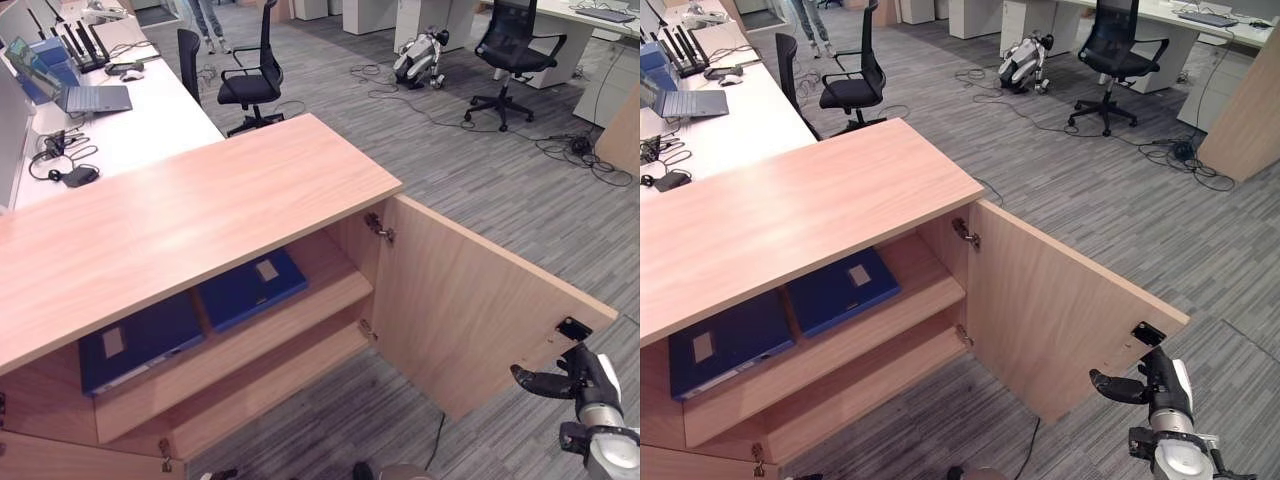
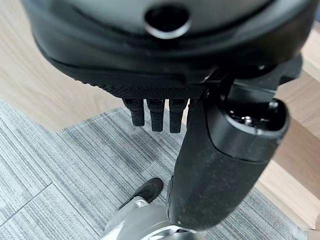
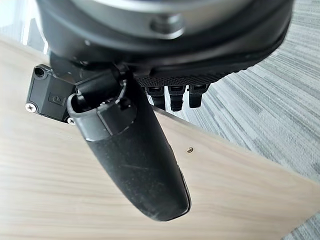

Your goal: Put the empty folder in the office cabinet

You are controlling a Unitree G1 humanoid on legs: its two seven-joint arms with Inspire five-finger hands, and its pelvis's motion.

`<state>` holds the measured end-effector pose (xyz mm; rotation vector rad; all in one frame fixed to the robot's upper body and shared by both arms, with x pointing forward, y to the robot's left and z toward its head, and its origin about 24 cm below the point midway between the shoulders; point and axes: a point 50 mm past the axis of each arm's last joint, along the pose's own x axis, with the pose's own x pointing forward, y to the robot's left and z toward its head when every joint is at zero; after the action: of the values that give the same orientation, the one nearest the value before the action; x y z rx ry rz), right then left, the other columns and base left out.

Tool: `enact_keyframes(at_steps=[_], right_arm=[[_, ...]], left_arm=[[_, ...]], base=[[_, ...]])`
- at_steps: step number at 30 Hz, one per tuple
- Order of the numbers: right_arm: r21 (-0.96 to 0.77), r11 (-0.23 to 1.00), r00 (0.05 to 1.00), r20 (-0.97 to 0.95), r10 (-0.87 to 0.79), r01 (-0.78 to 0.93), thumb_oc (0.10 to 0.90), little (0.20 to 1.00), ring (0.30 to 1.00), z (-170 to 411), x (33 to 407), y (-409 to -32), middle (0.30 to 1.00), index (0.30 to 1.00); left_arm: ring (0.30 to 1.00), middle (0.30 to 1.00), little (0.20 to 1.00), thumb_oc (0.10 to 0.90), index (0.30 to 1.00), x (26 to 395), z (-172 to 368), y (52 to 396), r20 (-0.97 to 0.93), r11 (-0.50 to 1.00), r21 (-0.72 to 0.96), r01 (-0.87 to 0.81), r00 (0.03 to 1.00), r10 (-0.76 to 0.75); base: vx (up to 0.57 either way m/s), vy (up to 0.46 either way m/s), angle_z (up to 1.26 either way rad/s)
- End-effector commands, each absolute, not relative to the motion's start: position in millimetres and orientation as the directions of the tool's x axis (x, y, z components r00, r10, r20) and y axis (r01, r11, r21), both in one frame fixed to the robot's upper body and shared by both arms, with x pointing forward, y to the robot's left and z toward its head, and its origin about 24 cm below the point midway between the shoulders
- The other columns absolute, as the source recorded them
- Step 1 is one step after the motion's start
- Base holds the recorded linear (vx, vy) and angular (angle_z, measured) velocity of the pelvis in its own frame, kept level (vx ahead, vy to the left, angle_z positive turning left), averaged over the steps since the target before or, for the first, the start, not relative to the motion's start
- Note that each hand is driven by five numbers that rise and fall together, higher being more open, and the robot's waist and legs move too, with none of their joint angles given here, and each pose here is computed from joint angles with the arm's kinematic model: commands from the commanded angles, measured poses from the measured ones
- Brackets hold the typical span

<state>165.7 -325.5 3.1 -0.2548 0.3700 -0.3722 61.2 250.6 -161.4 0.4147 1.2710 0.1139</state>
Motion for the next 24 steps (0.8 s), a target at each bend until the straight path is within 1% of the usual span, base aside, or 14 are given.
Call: enact_keyframes(at_steps=[1, 2, 3, 4, 5, 6, 8, 11, 12, 13, 14, 17, 21, 24], right_arm=[[-0.088, 0.924, 0.876, 0.295, 0.382, -0.373, 0.8, 0.9, 0.9, 105, 246, -164, 0.9, 0.9], [-0.066, 0.885, 0.841, 0.286, 0.46, -0.462, 0.8, 0.9, 0.9, 103, 250, -140, 0.9, 0.9], [-0.064, 0.793, 0.756, 0.266, 0.599, -0.606, 0.8, 0.9, 0.9, 102, 256, -96, 0.9, 0.9], [-0.056, 0.742, 0.712, 0.241, 0.659, -0.668, 0.8, 0.9, 0.9, 99, 259, -76, 0.9, 0.9], [-0.079, 0.668, 0.645, 0.2, 0.738, -0.74, 0.8, 0.9, 0.9, 95, 261, -48, 0.9, 0.9], [-0.087, 0.639, 0.621, 0.163, 0.766, -0.765, 0.8, 0.9, 0.9, 89, 261, -38, 0.9, 0.9], [-0.093, 0.598, 0.586, 0.13, 0.8, -0.796, 0.8, 0.9, 0.9, 83, 260, -25, 0.9, 0.9], [-0.121, 0.54, 0.535, 0.069, 0.842, -0.833, 0.8, 0.9, 0.9, 75, 260, -8, 0.9, 0.9], [-0.131, 0.535, 0.532, 0.063, 0.845, -0.834, 0.8, 0.9, 0.9, 74, 261, -6, 0.9, 0.9], [-0.154, 0.509, 0.509, 0.045, 0.86, -0.847, 0.8, 0.9, 0.9, 72, 261, 5, 0.9, 0.9], [-0.154, 0.509, 0.508, 0.046, 0.86, -0.847, 0.8, 0.9, 0.9, 72, 261, 6, 0.9, 0.9], [-0.169, 0.492, 0.495, 0.025, 0.868, -0.854, 0.8, 0.9, 0.9, 69, 261, 13, 0.9, 0.9], [-0.186, 0.481, 0.486, 0.016, 0.874, -0.857, 0.8, 0.9, 0.9, 67, 259, 18, 0.9, 0.9], [-0.192, 0.488, 0.493, 0.02, 0.87, -0.852, 0.8, 0.9, 0.9, 68, 260, 19, 0.9, 0.9]], left_arm=[[0.9, 0.9, 0.9, 0.8, 0.9, 55, -156, 273, -0.885, 0.867, 0.435, 0.244, 0.291, 0.362], [0.9, 0.9, 0.9, 0.8, 0.9, 57, -156, 271, -0.883, 0.865, 0.437, 0.248, 0.303, 0.359], [0.9, 0.9, 0.9, 0.8, 0.9, 66, -155, 268, -0.874, 0.861, 0.443, 0.247, 0.333, 0.354], [0.9, 0.9, 0.9, 0.8, 0.9, 73, -153, 268, -0.865, 0.863, 0.448, 0.234, 0.358, 0.352], [0.9, 0.9, 0.9, 0.8, 0.9, 83, -151, 266, -0.852, 0.864, 0.452, 0.222, 0.393, 0.345], [0.9, 0.9, 0.9, 0.8, 0.9, 88, -150, 266, -0.843, 0.864, 0.455, 0.214, 0.415, 0.341], [0.9, 0.9, 0.9, 0.8, 0.9, 91, -148, 267, -0.833, 0.868, 0.458, 0.193, 0.434, 0.343], [0.9, 0.9, 0.9, 0.8, 0.9, 86, -145, 277, -0.821, 0.886, 0.455, 0.093, 0.429, 0.376], [0.9, 0.9, 0.9, 0.8, 0.9, 83, -145, 279, -0.82, 0.886, 0.457, 0.075, 0.421, 0.387], [0.9, 0.9, 0.9, 0.8, 0.9, 77, -144, 286, -0.819, 0.885, 0.466, 0.011, 0.384, 0.427], [0.9, 0.9, 0.9, 0.8, 0.9, 77, -144, 287, -0.819, 0.885, 0.466, 0.011, 0.384, 0.427], [0.9, 0.9, 0.9, 0.8, 0.9, 71, -145, 289, -0.822, 0.883, 0.468, -0.03, 0.352, 0.448], [0.9, 0.9, 0.9, 0.8, 0.9, 63, -149, 287, -0.833, 0.885, 0.461, -0.067, 0.312, 0.457], [0.9, 0.9, 0.9, 0.8, 0.9, 59, -152, 279, -0.846, 0.894, 0.44, -0.082, 0.296, 0.443]], base=[[0.0, 0.0, 0.0], [-0.02, -0.01, -0.24], [-0.03, -0.011, -0.58], [-0.03, -0.017, -0.99], [-0.02, -0.013, -1.05], [0.0, -0.019, -1.01], [0.0, -0.025, -0.5], [-0.02, -0.031, -0.19], [-0.05, -0.098, 2.36], [-0.03, -0.074, 3.28], [-0.03, -0.082, 3.32], [-0.02, -0.037, 1.4], [-0.01, -0.06, 2.12], [0.0, -0.026, 0.77]])
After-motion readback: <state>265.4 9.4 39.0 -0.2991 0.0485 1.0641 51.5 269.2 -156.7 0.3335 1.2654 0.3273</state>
